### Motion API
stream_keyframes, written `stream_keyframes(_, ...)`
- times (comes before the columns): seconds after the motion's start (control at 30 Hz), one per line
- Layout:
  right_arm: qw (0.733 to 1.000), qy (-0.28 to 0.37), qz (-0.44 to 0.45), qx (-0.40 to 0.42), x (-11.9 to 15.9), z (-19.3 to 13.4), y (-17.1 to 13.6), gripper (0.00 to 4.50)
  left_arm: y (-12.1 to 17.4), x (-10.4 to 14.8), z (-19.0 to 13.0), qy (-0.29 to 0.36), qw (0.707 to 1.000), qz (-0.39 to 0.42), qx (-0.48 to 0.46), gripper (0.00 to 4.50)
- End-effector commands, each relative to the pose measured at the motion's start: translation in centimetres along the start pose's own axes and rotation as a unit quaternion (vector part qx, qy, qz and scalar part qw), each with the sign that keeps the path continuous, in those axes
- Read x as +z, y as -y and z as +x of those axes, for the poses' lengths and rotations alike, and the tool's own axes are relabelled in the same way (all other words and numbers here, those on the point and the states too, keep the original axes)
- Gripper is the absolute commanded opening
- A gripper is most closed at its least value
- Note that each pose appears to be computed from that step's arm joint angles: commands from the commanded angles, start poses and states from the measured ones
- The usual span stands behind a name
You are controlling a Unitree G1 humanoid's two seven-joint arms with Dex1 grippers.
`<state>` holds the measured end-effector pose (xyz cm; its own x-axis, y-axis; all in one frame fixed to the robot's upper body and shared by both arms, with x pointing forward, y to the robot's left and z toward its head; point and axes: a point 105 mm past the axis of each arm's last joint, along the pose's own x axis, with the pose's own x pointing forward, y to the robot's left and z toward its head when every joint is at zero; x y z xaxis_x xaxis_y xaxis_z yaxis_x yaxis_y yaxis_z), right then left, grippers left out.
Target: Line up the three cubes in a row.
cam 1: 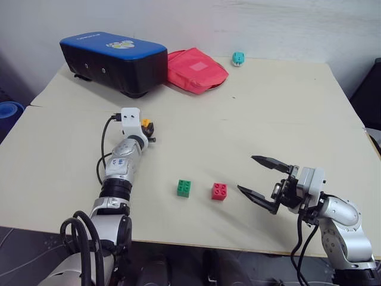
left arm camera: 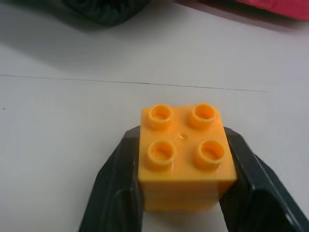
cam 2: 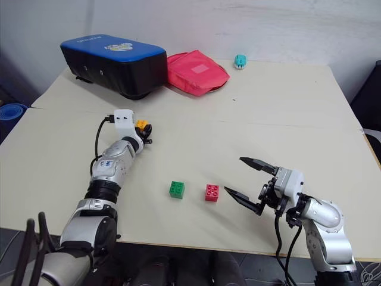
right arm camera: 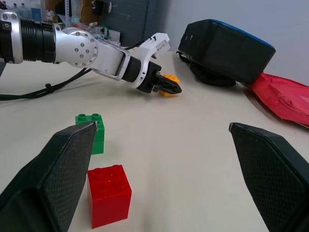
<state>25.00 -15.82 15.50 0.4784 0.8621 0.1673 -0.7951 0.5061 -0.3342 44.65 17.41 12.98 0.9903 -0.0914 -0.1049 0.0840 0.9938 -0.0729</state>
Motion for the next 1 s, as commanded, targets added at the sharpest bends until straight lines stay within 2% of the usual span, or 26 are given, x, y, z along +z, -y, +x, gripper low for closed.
stream_keyframes(0.03,1.0,0.011,-0.016,-0.013,0.7,-0.4,0.3,4.5,-0.5,3.3,-1.1,0.082,0.996,-0.003,-0.044,1.54)
stream_keyframes(0.07,1.0,0.011,-0.015,-0.013,0.7,-0.4,0.2,4.5,-0.6,4.3,-2.0,0.107,0.99,0.005,-0.094,1.54)
stream_keyframes(0.1,1.0,0.01,-0.014,-0.014,0.7,-0.4,0.2,4.5,-0.3,4.5,-3.3,0.102,0.979,0.001,-0.175,1.54)
stream_keyframes(0.13,1.0,0.008,-0.013,-0.015,0.7,-0.5,0.2,4.5,-0.2,3.9,-4.9,0.066,0.964,0.002,-0.259,1.54)
stream_keyframes(0.2,1.0,0.002,-0.01,-0.016,0.5,-0.9,0.1,4.5,-1.4,2.4,-7.0,0.0,0.942,0.042,-0.334,1.54)
stream_keyframes(0.23,1.0,-0.003,-0.009,-0.018,0.4,-1.1,0.0,4.5,-1.9,2.2,-8.1,-0.013,0.926,0.075,-0.371,1.54)
stream_keyframes(0.27,1.0,-0.008,-0.009,-0.021,0.3,-1.4,0.0,4.5,-2.1,2.2,-9.2,-0.017,0.908,0.101,-0.407,1.54)
stream_keyframes(0.4,1.0,-0.027,0.004,-0.016,-0.1,-2.2,-0.2,4.5,-0.4,1.4,-14.2,-0.023,0.793,0.163,-0.587,1.54)
stream_keyframes(0.57,0.999,-0.041,0.011,0.014,-0.2,-2.4,-0.5,4.5,1.7,-0.6,-16.4,-0.048,0.711,0.192,-0.675,1.54)
stream_keyframes(0.77,0.999,-0.047,0.012,0.018,-0.1,-2.9,-0.5,4.5,1.8,-3.3,-16.1,-0.054,0.682,0.25,-0.685,1.54)
stream_keyframes(0.9,0.999,-0.049,0.016,0.016,0.0,-3.2,-0.6,4.5,1.1,-3.9,-15.0,-0.046,0.702,0.257,-0.662,1.54)
stream_keyframes(1.0,0.998,-0.051,0.018,0.016,0.0,-3.5,-0.8,4.5,0.4,-4.2,-14.8,-0.058,0.702,0.257,-0.661,1.54)
